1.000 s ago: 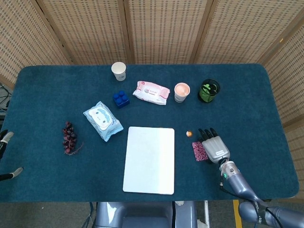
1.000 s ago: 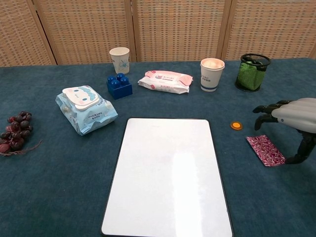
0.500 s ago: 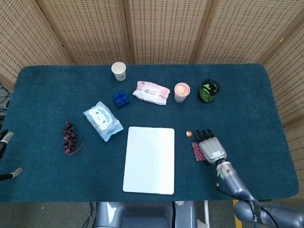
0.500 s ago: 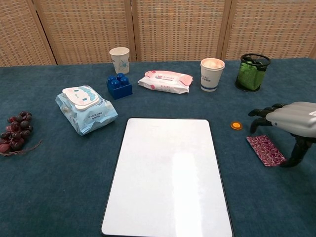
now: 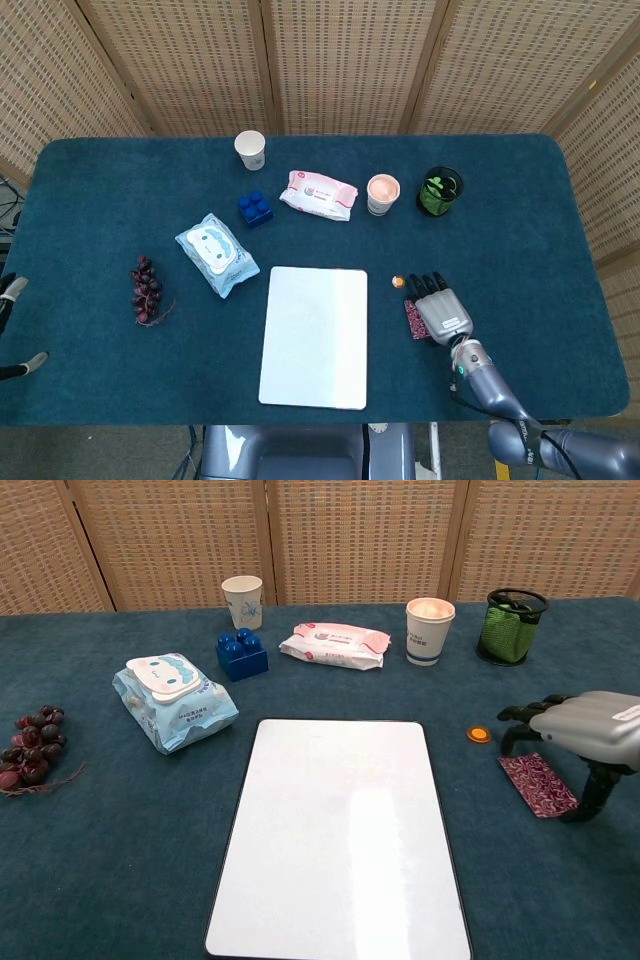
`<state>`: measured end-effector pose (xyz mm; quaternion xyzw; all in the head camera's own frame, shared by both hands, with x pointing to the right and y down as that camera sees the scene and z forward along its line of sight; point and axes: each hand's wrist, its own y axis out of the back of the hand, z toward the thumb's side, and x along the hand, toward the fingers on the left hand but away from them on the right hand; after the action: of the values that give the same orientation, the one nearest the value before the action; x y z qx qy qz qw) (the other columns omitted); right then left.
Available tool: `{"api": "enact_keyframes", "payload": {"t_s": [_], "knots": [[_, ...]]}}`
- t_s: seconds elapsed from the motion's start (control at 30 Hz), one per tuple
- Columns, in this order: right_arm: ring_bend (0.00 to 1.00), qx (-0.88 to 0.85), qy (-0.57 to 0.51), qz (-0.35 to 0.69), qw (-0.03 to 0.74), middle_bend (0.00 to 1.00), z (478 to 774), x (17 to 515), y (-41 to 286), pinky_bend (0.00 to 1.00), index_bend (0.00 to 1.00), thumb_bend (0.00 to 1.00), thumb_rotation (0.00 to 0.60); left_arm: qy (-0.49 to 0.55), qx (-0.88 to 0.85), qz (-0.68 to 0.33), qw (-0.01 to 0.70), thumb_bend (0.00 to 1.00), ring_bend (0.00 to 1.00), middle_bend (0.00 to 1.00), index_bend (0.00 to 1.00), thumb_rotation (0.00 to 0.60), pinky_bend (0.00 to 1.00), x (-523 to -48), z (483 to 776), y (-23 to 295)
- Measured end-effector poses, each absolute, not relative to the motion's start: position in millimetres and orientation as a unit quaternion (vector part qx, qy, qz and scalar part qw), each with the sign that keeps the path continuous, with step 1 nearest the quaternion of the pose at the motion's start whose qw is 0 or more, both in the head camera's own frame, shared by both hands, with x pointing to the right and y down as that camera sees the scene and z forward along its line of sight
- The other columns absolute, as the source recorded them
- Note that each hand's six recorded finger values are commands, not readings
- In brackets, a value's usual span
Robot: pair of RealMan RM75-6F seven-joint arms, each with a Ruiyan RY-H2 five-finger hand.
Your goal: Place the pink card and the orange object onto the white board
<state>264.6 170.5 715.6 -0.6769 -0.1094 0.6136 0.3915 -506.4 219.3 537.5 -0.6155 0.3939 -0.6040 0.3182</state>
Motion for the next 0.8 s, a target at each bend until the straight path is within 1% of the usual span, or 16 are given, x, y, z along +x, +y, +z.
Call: {"api": "enact_keyframes", "payload": {"t_s": [0.27, 0.3, 0.37, 0.47, 0.63, 0.8], "knots": [[0.00, -0.671, -0.105, 0.623, 0.388, 0.00, 720.4, 268.8, 170.6, 0.00, 0.22, 0.22, 0.600, 0.394, -0.616, -0.604, 0.318, 0.00, 0.00, 0.00, 0.00, 0.600, 0.00, -506.5, 537.9, 219.0], [0.00, -0.671, -0.105, 0.624, 0.387, 0.00, 720.9, 269.4, 170.5, 0.00, 0.24, 0.23, 0.600, 0.394, -0.616, -0.604, 0.317, 0.00, 0.00, 0.00, 0.00, 0.600, 0.00, -506.5, 537.9, 219.0], [0.00, -0.669, -0.104, 0.627, 0.385, 0.00, 721.9, 270.7, 170.2, 0.00, 0.34, 0.23, 0.600, 0.394, -0.616, -0.604, 0.318, 0.00, 0.00, 0.00, 0.00, 0.600, 0.00, -506.5, 537.9, 218.9], [0.00, -0.669, -0.103, 0.628, 0.384, 0.00, 722.0, 271.0, 169.9, 0.00, 0.43, 0.25, 0.600, 0.393, -0.616, -0.604, 0.317, 0.00, 0.00, 0.00, 0.00, 0.600, 0.00, -506.3, 538.1, 218.9], [0.00, -0.672, -0.111, 0.625, 0.382, 0.00, 719.6, 269.0, 168.7, 0.00, 0.48, 0.26, 0.600, 0.393, -0.616, -0.604, 0.317, 0.00, 0.00, 0.00, 0.00, 0.600, 0.00, -506.3, 538.3, 218.9], [0.00, -0.677, -0.118, 0.616, 0.385, 0.00, 714.2, 265.3, 167.9, 0.00, 0.50, 0.26, 0.600, 0.393, -0.617, -0.604, 0.317, 0.00, 0.00, 0.00, 0.00, 0.600, 0.00, -505.9, 538.0, 219.1]]}}
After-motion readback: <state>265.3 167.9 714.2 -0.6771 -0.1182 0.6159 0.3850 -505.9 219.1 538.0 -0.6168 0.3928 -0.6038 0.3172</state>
